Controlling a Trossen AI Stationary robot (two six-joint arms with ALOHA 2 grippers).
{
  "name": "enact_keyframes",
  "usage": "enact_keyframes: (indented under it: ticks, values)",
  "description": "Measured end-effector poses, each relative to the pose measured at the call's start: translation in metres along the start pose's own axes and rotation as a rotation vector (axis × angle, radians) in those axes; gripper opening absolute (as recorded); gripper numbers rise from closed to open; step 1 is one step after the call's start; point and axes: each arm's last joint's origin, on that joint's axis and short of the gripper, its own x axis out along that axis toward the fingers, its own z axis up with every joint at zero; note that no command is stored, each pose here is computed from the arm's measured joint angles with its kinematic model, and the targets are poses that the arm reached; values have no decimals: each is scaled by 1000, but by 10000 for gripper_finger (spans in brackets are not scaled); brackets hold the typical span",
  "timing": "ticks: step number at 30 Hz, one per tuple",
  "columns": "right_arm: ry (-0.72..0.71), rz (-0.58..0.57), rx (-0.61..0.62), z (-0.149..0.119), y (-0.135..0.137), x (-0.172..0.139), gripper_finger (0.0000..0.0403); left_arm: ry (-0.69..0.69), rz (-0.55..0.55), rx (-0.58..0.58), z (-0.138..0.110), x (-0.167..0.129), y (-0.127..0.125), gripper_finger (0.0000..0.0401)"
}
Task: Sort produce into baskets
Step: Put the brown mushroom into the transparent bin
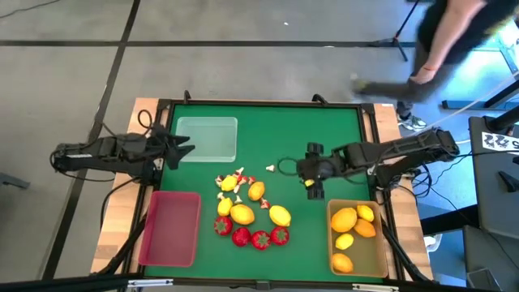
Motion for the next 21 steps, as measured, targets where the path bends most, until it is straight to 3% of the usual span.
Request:
enact_keyframes:
  ticks: [6, 11, 18, 21]
  values:
    - [-158, -14, 117, 8, -34, 28, 253, 8, -2, -24, -16, 10, 6, 279]
    - [-208, 18, 109, 13, -48, 64, 253, 15, 4, -51, -22, 15, 8, 279]
    - [-138, 4, 105, 14, -50, 118, 253, 38, 24, -67, -30, 19, 12, 279]
    - [-135, 95, 88, 14, -42, 130, 253, 40, 27, -72, -30, 19, 12, 279]
